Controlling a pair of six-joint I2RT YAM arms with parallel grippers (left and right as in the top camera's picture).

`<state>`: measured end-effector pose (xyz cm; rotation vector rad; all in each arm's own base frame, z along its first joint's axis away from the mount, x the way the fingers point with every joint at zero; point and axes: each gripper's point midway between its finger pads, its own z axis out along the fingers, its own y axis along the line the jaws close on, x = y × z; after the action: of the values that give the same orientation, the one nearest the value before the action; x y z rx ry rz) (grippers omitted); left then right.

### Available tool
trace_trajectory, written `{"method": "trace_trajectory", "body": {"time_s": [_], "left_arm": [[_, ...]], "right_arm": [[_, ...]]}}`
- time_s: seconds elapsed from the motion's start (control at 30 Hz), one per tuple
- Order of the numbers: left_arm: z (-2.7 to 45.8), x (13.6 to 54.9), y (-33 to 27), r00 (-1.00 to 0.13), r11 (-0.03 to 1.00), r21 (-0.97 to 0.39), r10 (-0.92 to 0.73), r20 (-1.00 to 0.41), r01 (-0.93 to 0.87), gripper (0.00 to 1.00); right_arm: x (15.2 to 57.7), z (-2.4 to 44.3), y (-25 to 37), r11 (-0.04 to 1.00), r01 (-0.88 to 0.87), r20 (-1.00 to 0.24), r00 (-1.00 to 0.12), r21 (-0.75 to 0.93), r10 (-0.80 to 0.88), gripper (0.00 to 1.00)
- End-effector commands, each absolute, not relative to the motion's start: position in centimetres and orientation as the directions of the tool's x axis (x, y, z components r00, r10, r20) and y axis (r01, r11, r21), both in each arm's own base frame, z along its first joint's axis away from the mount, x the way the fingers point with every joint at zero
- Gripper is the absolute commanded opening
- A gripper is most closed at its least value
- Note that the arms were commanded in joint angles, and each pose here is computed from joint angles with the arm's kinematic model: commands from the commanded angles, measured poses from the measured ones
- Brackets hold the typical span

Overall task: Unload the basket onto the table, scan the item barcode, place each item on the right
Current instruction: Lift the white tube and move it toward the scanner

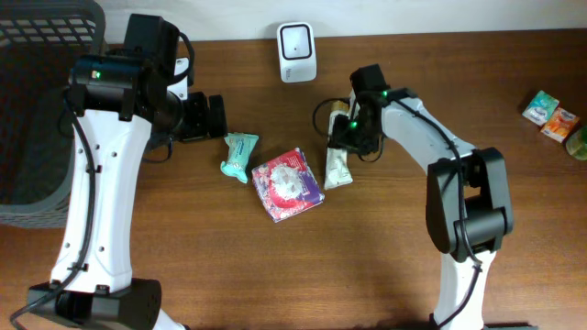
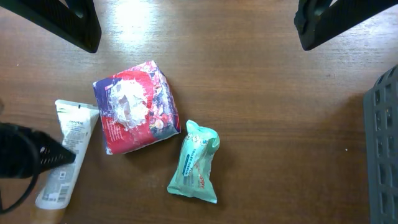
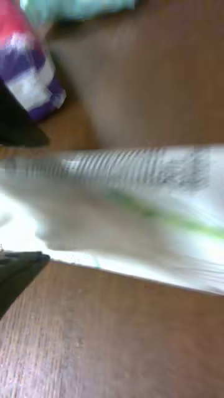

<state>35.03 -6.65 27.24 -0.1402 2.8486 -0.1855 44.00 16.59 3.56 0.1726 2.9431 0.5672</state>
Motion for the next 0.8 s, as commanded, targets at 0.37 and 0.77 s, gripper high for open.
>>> {"method": "trace_trajectory", "body": {"time_s": [0.37,0.77], "left_arm": [[27.4,35.1,-6.7,-0.955,0.989,-0.134,-0.096,-0.281,-0.060,0.99],[27.4,35.1,-6.7,-0.955,0.989,-0.134,-0.096,-0.281,-0.060,0.99]], "right_arm": [[43.7,-1.3,15.5,0.920,0.210,-0.020,-0.973,0.331,0.229,0.34],[45.2,3.1,9.3,0.947,0.202,-0.223,-0.964,-0.249,0.147,0.05]]}}
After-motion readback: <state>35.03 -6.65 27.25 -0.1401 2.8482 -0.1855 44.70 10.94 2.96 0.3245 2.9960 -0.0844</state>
